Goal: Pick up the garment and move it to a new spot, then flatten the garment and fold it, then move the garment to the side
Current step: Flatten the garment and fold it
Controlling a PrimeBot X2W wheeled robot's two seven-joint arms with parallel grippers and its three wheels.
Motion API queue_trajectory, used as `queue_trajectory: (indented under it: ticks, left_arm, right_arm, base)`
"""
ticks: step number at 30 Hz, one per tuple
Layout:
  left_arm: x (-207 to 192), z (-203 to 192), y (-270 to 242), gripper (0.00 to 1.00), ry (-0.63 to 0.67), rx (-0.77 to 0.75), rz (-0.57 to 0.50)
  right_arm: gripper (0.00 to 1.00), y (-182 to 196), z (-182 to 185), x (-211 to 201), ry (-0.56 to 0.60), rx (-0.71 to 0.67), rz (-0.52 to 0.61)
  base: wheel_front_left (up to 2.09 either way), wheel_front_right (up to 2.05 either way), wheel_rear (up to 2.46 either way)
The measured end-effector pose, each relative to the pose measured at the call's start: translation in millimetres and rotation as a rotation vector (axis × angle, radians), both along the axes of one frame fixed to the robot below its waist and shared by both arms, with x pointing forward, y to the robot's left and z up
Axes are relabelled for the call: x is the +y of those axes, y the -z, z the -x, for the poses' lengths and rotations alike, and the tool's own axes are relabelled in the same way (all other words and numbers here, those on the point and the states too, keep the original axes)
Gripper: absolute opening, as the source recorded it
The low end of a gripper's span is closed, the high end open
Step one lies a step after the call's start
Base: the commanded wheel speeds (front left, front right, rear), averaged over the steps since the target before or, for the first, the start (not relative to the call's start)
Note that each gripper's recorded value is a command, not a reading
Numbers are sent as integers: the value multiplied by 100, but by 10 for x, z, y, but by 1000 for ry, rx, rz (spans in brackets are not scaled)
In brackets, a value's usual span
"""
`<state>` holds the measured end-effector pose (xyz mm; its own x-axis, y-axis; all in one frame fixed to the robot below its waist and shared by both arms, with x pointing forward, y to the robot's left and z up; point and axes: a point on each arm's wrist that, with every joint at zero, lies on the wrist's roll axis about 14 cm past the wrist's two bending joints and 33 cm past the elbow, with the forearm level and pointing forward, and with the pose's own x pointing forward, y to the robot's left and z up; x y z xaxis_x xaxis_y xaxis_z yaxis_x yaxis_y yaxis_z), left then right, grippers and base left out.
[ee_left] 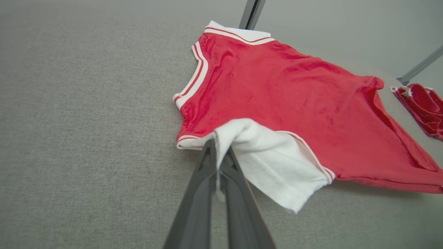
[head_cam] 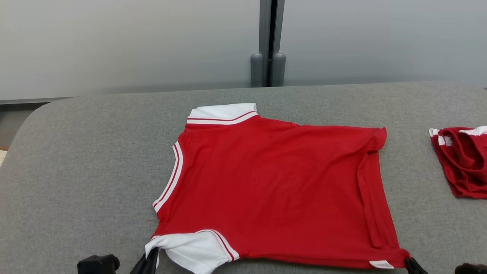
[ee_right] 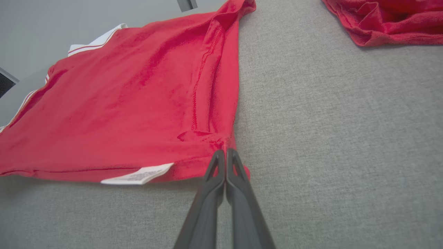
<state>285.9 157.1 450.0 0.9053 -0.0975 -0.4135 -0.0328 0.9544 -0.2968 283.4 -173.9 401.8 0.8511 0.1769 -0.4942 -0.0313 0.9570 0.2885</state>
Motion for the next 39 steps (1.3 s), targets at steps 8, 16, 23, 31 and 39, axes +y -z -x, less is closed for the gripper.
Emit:
queue_trajectory:
  ticks: [8, 16, 23, 31, 39]
  left_arm:
    - [-21, -436, 158, 0, 25, 54, 61]
    - [-70, -933, 349, 17, 69, 94, 103]
    - [-28, -1385, 165, 100, 53, -119, 44]
    - [73, -1436, -94, 100, -27, -334, -82]
    - [113, -1168, -280, 100, -67, -425, -144]
  right_arm:
    - [0, -100, -448, 7, -4, -31, -9]
    - [8, -48, -886, -1, -14, -40, -11]
    - [100, -223, -1220, 24, -4, -218, 8]
    - [100, -772, -1327, 41, -25, -521, 95]
    - [100, -921, -1101, 29, -43, -571, 159]
  base:
    - [0, 0, 0]
    - [0, 0, 0]
    - [0, 0, 0]
    - [0, 0, 0]
    - [0, 0, 0]
